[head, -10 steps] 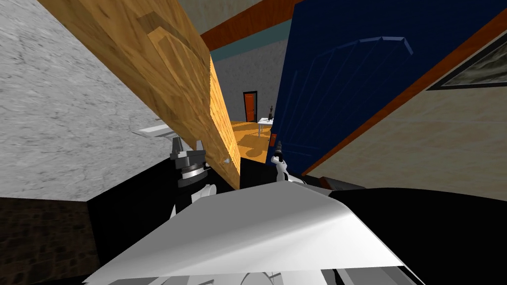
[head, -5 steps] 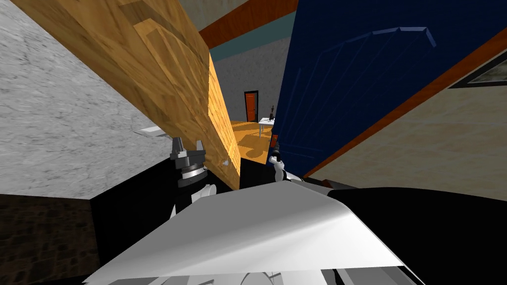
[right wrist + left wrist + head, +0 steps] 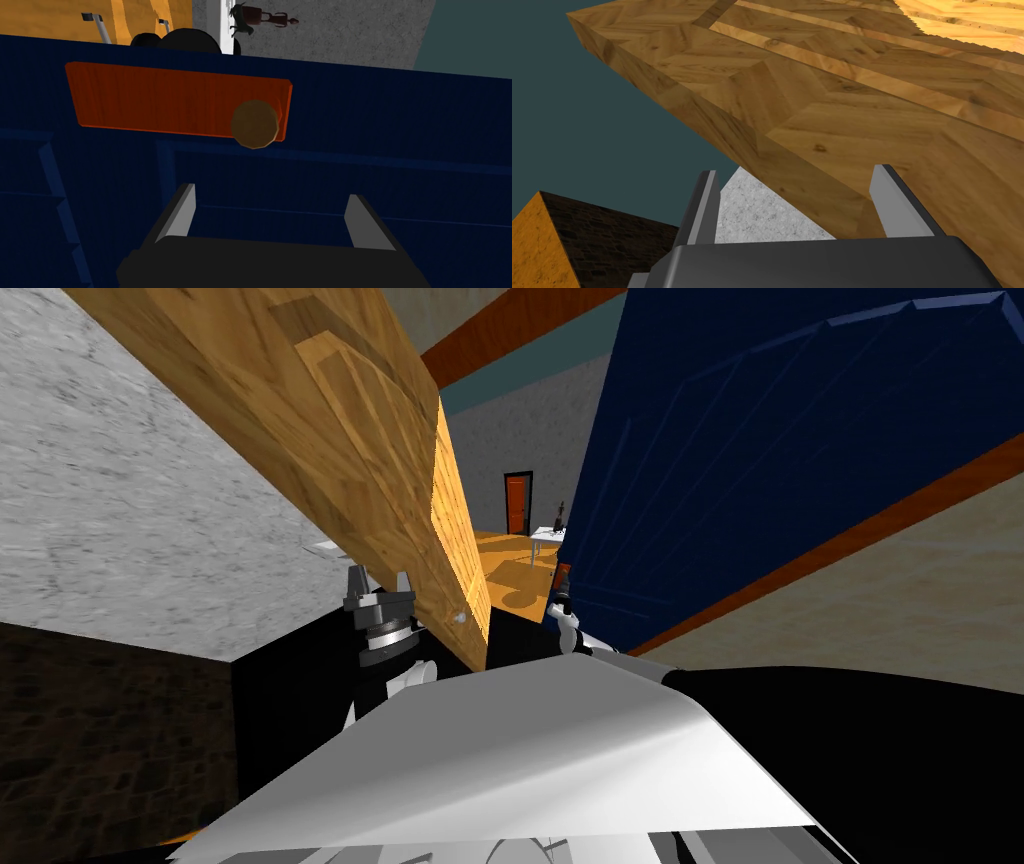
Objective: Pull the door open
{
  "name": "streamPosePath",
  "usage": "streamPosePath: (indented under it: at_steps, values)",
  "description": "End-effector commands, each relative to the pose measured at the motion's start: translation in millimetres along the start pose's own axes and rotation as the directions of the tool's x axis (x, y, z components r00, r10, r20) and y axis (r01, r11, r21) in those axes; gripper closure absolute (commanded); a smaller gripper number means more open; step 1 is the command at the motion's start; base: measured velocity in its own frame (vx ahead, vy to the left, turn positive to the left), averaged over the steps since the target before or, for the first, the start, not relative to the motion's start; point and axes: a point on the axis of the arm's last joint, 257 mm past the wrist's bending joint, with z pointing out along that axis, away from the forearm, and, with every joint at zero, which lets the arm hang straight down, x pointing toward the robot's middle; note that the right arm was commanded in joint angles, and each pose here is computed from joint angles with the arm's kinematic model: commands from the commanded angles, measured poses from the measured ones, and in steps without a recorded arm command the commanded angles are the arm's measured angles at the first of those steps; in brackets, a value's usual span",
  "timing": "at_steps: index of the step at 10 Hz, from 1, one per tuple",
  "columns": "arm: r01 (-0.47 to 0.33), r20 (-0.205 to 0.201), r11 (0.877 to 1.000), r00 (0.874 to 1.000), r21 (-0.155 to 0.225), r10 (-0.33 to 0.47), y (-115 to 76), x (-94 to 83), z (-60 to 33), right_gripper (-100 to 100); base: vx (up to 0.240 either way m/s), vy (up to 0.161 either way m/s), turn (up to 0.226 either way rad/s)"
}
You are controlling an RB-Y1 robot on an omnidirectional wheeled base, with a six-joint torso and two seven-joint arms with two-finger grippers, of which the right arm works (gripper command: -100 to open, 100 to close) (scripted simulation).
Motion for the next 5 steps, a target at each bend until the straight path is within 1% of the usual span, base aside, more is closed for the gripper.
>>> streamPosePath:
  at_steps: [1,2,3,4,5]
  values:
    - [0.004,0.042,1.000,0.999,-0.001,-0.004,-2.7,-29.4,4.8,-100,0.051,-0.023,0.251]
    - [0.004,0.042,1.000,0.999,0.000,-0.004,-2.9,-29.4,4.7,-100,0.047,-0.033,0.130]
    - [0.005,0.080,1.000,0.997,0.001,-0.005,-4.0,-55.5,8.5,-100,0.066,-0.045,0.255]
    - [0.005,0.099,1.000,0.995,0.002,-0.005,-4.7,-68.3,9.9,-100,0.087,-0.065,0.263]
    - [0.004,0.118,1.000,0.993,0.003,-0.005,-5.3,-80.7,11.0,-100,0.070,-0.057,0.214]
